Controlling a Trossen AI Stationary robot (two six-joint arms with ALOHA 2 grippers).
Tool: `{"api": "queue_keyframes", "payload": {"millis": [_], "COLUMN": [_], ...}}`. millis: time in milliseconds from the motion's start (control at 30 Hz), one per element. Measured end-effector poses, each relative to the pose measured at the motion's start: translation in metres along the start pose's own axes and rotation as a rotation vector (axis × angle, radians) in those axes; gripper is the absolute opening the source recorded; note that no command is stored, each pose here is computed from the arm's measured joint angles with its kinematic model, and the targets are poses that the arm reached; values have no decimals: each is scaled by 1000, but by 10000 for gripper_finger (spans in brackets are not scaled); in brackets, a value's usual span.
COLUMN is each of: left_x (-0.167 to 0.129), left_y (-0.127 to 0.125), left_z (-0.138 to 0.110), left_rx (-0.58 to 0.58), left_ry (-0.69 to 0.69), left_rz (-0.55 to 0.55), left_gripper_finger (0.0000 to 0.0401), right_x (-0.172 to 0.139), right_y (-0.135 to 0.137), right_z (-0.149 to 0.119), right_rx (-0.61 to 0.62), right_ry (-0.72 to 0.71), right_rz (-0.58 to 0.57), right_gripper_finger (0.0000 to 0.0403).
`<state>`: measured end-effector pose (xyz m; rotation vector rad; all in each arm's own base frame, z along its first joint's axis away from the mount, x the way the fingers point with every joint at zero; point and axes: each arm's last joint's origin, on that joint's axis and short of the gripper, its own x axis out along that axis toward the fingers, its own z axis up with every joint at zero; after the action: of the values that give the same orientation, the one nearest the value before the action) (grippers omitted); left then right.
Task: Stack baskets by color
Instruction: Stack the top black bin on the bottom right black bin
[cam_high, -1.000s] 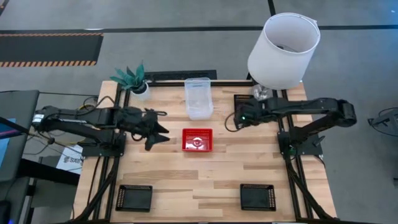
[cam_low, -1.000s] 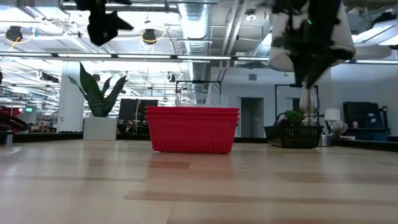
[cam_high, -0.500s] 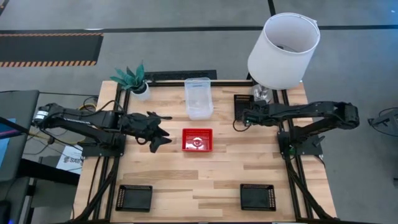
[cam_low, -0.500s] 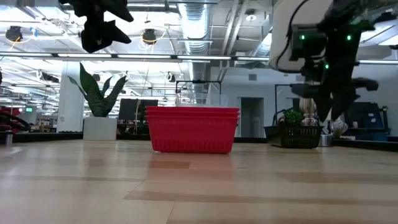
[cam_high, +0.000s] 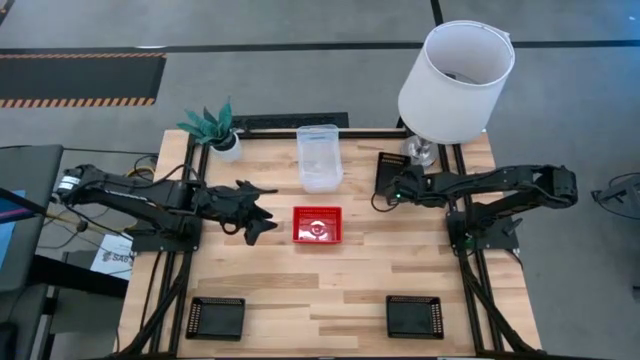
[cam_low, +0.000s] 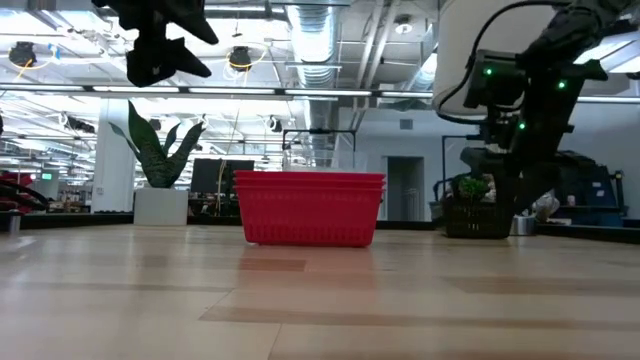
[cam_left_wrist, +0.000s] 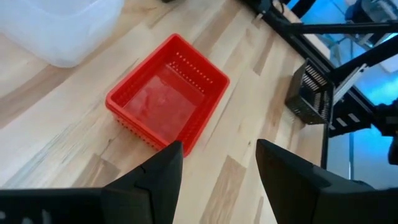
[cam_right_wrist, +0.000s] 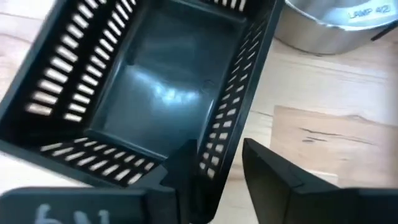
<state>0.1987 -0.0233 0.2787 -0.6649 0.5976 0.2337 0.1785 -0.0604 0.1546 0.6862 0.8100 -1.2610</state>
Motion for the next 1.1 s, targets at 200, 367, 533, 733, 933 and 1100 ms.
{"api": "queue_keyframes", "payload": {"millis": [200, 367, 533, 733, 933, 1100], "left_x": [6, 10, 13, 17, 23, 26], "left_y": [-2, -6, -9, -11, -13, -14], "left_z": [-2, -9, -15, -20, -21, -21], "left_rx": [8, 56, 91, 129, 169, 209], "left_ry": [12, 46, 75, 92, 95, 88], "left_rz": [2, 16, 16, 33, 37, 36], "left_gripper_finger": [190, 190, 190, 190, 190, 190], "right_x": [6, -5, -26, -69, -127, -175], "right_y": [-3, -1, 2, 3, -2, -6], "right_z": [0, -2, -8, -12, -25, -60], "right_rx": [24, 11, 10, -10, -250, -564], "right_ry": [29, 4, -26, -79, -65, 62], "right_rz": [3, 60, 173, 320, 533, 907], "right_gripper_finger": [75, 15, 11, 7, 6, 6]}}
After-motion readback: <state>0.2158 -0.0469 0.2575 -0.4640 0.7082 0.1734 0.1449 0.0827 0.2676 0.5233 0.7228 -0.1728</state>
